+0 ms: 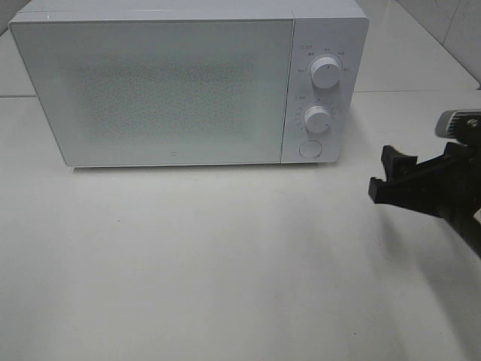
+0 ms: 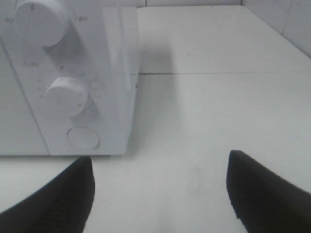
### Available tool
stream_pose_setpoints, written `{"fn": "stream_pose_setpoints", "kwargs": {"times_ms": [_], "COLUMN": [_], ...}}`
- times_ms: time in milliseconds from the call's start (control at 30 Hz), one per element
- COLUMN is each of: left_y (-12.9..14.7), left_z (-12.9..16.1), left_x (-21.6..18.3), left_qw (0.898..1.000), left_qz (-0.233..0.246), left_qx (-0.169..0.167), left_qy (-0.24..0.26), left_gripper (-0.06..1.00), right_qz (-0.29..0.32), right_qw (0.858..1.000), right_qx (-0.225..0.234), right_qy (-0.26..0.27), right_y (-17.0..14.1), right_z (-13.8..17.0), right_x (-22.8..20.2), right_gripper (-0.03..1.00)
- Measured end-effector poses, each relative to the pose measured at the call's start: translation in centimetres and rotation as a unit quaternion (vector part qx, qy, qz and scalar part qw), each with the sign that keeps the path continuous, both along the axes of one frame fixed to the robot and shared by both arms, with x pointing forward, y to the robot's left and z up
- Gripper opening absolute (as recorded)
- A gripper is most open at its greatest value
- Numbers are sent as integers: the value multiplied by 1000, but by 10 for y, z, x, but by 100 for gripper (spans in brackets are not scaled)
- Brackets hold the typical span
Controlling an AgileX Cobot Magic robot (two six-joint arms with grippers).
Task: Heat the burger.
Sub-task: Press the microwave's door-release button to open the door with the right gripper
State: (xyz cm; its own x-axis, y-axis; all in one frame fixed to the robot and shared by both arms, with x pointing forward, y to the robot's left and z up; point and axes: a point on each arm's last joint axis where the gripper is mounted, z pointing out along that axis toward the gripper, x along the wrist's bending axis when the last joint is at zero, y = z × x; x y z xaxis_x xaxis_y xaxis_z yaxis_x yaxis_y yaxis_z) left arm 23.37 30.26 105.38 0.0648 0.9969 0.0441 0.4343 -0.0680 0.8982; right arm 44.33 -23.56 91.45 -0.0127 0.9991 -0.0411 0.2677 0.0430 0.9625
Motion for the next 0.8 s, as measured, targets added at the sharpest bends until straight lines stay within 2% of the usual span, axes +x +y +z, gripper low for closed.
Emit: {"fn": "stream_pose_setpoints", "kwargs": {"times_ms": [167, 600, 700, 733, 767, 800], "left_y": [0, 0, 0, 0, 0, 0], "left_z": [0, 0, 0, 0, 0, 0], "left_x": [0, 0, 0, 0, 0, 0], "left_qw": [1000, 1000, 1000, 1000, 1000, 1000], "left_qz": [0, 0, 0, 0, 0, 0], "left_qx": [0, 0, 0, 0, 0, 0], "left_qy": [0, 0, 0, 0, 0, 0], "left_gripper": [99, 99, 99, 99, 99, 99], "right_qz": [19, 27, 20, 7, 7, -11], "right_qw": [999, 999, 998, 996, 996, 992], "right_qx": [-2, 37, 59, 87, 87, 126], "right_qy": [29, 6, 6, 9, 9, 15], "right_y": [32, 69, 70, 69, 69, 68], "right_z": [-15, -6, -6, -6, -6, -7], "right_x": [-6, -1, 0, 0, 0, 0], "right_gripper": [74, 74, 74, 72, 72, 70]}}
